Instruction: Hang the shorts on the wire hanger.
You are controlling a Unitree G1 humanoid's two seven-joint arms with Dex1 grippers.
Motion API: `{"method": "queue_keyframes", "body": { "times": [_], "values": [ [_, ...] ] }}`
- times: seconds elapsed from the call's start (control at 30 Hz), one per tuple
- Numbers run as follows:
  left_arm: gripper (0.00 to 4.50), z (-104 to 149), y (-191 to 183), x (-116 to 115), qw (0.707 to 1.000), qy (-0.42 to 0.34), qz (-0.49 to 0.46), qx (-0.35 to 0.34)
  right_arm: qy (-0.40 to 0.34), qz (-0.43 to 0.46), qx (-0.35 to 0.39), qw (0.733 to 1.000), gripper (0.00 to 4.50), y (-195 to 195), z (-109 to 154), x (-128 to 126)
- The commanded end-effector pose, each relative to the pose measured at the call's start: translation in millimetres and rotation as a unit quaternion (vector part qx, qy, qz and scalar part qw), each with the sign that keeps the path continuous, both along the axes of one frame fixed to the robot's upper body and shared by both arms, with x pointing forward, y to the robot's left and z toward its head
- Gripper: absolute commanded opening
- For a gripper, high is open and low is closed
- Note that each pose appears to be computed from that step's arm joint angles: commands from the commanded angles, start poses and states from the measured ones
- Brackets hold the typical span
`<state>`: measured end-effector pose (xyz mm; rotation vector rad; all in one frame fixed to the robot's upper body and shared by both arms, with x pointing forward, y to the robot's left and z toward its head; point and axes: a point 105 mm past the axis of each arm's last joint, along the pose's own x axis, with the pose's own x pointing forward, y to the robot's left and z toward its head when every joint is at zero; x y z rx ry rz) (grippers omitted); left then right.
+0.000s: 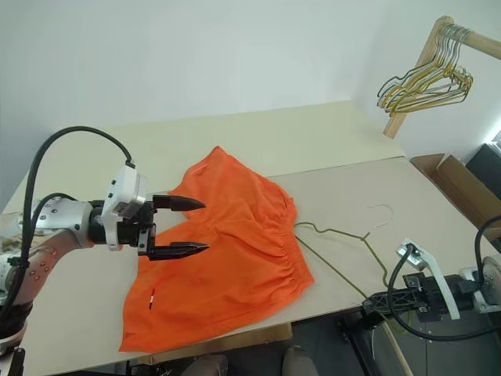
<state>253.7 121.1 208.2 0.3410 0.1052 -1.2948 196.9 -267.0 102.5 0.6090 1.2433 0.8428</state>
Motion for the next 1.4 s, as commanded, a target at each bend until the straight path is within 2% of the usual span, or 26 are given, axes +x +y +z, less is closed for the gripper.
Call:
{"method": "queue_keyframes", "body": {
  "times": [0.03, 0.13, 0.4, 0.77, 1.0, 1.4],
  "values": [
    [4.47, 11, 4, -1, 1.0, -0.02, 0.006, -0.003, -0.019, -0.004, 0.024, 1.0, 0.0, -2, 19, -1],
    [4.47, 11, 4, -2, 1.0, -0.02, 0.007, -0.002, -0.017, 0.011, 0.038, 0.999, 0.0, 4, 22, -8],
    [4.47, 6, 5, 0, 1.0, -0.02, 0.005, -0.002, -0.044, 0.029, 0.071, 0.996, 0.0, 25, 31, -1],
    [4.47, 3, 7, -3, 1.0, -0.02, 0.009, 0.0, -0.035, 0.014, -0.002, 0.999, 0.0, 23, 1, 4],
    [4.47, 4, 7, -2, 1.0, -0.025, 0.01, 0.0, -0.071, 0.01, -0.003, 0.997, 0.0, 13, 20, 7],
    [4.47, 11, 1, 0, 1.0, -0.029, 0.005, -0.005, -0.072, 0.045, 0.01, 0.996, 0.0, 16, 43, -14]
  ]
}}
